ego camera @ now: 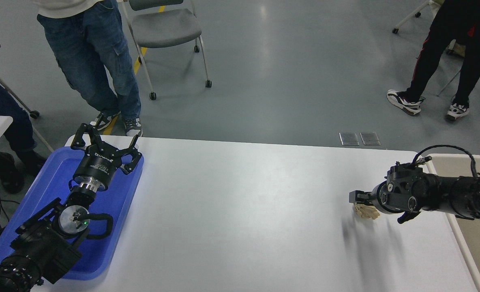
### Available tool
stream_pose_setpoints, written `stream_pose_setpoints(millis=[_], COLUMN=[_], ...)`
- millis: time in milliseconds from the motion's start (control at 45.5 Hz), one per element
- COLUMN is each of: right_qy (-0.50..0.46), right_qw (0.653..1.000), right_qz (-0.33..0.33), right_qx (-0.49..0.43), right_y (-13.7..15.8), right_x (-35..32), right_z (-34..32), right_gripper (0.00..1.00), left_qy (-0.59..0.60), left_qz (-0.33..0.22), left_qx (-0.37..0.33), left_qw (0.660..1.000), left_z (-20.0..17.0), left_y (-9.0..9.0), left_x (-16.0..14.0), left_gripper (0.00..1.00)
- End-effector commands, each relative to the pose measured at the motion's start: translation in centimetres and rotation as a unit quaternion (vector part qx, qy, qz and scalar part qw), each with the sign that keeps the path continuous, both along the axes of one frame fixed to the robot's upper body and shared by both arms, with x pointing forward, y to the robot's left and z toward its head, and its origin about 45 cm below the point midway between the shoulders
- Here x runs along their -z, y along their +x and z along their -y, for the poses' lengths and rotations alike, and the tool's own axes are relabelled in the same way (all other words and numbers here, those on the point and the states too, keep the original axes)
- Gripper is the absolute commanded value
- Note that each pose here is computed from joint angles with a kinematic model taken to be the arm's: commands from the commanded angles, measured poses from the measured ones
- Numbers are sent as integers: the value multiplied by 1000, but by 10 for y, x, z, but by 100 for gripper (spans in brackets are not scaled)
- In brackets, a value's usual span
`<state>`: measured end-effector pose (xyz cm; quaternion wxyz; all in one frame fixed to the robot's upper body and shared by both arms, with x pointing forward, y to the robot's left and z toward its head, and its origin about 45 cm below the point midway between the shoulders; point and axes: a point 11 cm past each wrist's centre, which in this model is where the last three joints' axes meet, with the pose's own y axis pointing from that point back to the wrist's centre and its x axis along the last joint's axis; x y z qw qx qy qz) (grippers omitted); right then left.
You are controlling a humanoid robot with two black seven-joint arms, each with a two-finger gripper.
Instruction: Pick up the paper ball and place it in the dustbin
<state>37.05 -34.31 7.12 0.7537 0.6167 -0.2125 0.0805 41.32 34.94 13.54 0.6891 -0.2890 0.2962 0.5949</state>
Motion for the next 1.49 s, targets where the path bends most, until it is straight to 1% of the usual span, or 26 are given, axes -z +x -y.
stream_pose_setpoints(millis=[0,176,220,264,286,352,440,484,791,879,989,1275,1385,1473], right_qy=[18,43,44,46,48,61,65,67,69,75,51,50,47,51], right_qw=[1000,999,999,999,998,997,996,996,996,995,996,991,986,978], right_qz=[0,-3,-5,-6,-7,-11,-15,-18,-39,-44,-62,-125,-155,-192], right_qx=[7,22,23,28,31,47,52,53,47,44,23,-27,-43,-58], right_y=[-3,-6,-7,-7,-6,-8,-9,-10,-18,-19,-26,-55,-55,-52], right_x=[8,12,12,10,10,9,7,6,-12,-29,-46,-101,-127,-153], right_z=[-10,-19,-19,-18,-18,-20,-21,-21,-17,-16,-10,-26,-31,-36], right_gripper=[94,78,67,51,45,30,5,1,0,0,0,0,0,0], left_qy=[0,0,0,0,0,0,0,0,0,0,0,0,0,0], left_qz=[0,1,0,0,0,0,1,0,1,1,1,1,1,1], left_qx=[0,0,0,0,0,0,0,0,0,0,0,0,0,0], left_qw=[1000,1000,1000,1000,1000,1000,1000,1000,1000,1000,1000,1000,1000,1000], left_z=[0,0,0,0,0,0,0,0,0,0,0,0,0,0], left_y=[0,0,0,0,0,0,0,0,0,0,0,0,0,0], left_x=[0,0,0,0,0,0,0,0,0,0,0,0,0,0], left_gripper=[100,100,100,100,100,100,100,100,100,100,100,100,100,100])
